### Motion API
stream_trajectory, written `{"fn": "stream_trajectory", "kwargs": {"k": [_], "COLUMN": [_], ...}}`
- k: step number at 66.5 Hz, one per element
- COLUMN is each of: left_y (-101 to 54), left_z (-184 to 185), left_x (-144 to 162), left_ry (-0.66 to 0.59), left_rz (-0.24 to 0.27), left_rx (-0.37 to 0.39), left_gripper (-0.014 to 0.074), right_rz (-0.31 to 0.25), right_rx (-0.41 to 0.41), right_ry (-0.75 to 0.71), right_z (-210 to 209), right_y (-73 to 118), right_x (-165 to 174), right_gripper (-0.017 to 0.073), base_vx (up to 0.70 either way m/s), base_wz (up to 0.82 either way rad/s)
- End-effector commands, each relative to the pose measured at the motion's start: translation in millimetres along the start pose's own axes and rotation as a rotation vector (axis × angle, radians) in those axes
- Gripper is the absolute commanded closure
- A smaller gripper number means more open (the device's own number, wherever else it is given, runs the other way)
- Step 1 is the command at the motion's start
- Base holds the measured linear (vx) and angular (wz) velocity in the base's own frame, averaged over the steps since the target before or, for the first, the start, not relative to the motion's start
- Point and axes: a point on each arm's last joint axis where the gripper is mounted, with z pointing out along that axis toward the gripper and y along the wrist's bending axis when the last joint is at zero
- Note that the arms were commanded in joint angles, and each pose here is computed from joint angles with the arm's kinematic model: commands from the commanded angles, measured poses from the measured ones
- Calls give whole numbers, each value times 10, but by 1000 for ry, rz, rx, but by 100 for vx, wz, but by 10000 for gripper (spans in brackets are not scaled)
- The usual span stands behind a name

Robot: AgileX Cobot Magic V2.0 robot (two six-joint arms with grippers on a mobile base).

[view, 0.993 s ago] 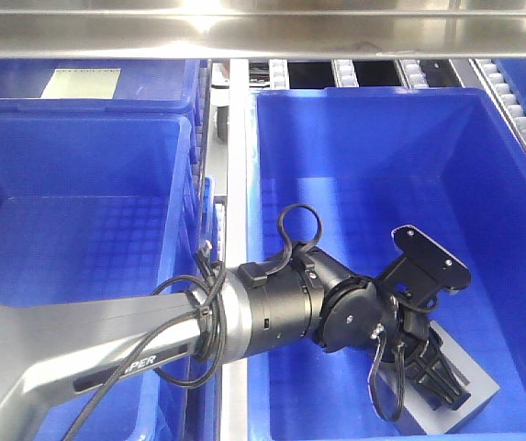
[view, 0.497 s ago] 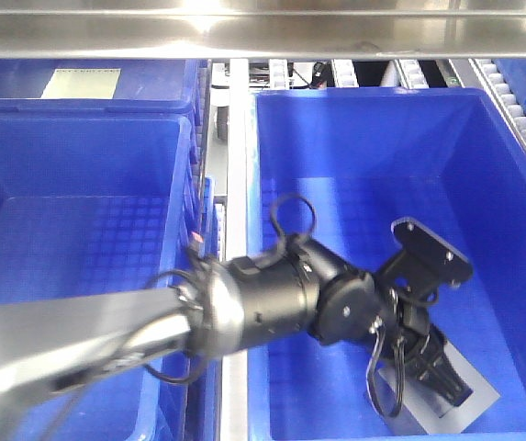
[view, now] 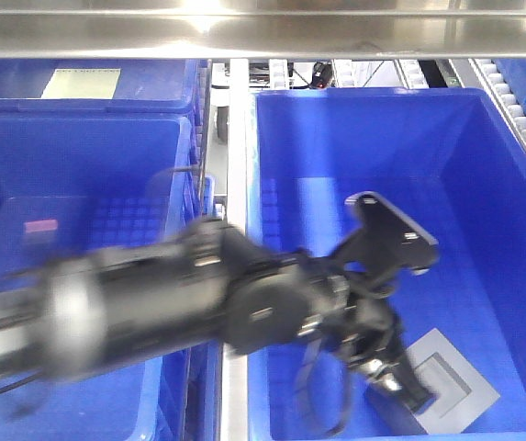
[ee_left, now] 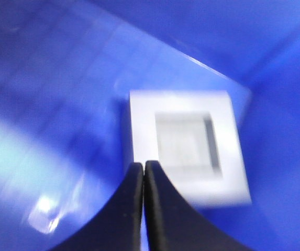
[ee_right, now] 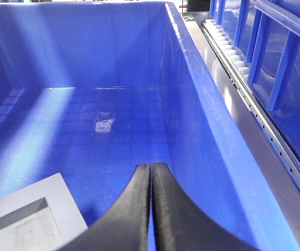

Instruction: Sort gray base to blue bin

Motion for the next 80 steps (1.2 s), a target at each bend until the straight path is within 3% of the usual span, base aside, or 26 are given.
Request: {"fn": "stream_trajectory", "kwargs": {"k": [1, 40, 50, 64, 80], "left_y": [-30, -56, -64, -68, -79], "left_z": [-439, -1888, -2218, -2469, -2704], "left_x": [-90, 1123, 1527, 1963, 2130], "left_ry": [-168, -405, -485, -560, -677], "left_rz": [15, 22, -25, -25, -13], "left_rx": [-8, -1, 26, 48, 62], "left_gripper": [602, 602, 602, 602, 601], "right_rz": [-18, -18, -18, -18, -18], "right_rx": [4, 4, 4, 4, 4], "right_ry": [-36, -36, -36, -36, -36], "right_z": [13, 13, 13, 13, 13], "right_y": [-2, -2, -2, -2, -2], "right_x": [-35, -35, -35, -35, -35], "right_gripper": [564, 564, 564, 564, 564], "base_vx": [0, 0, 0, 0, 0], "base_wz": [0, 0, 0, 0, 0]}}
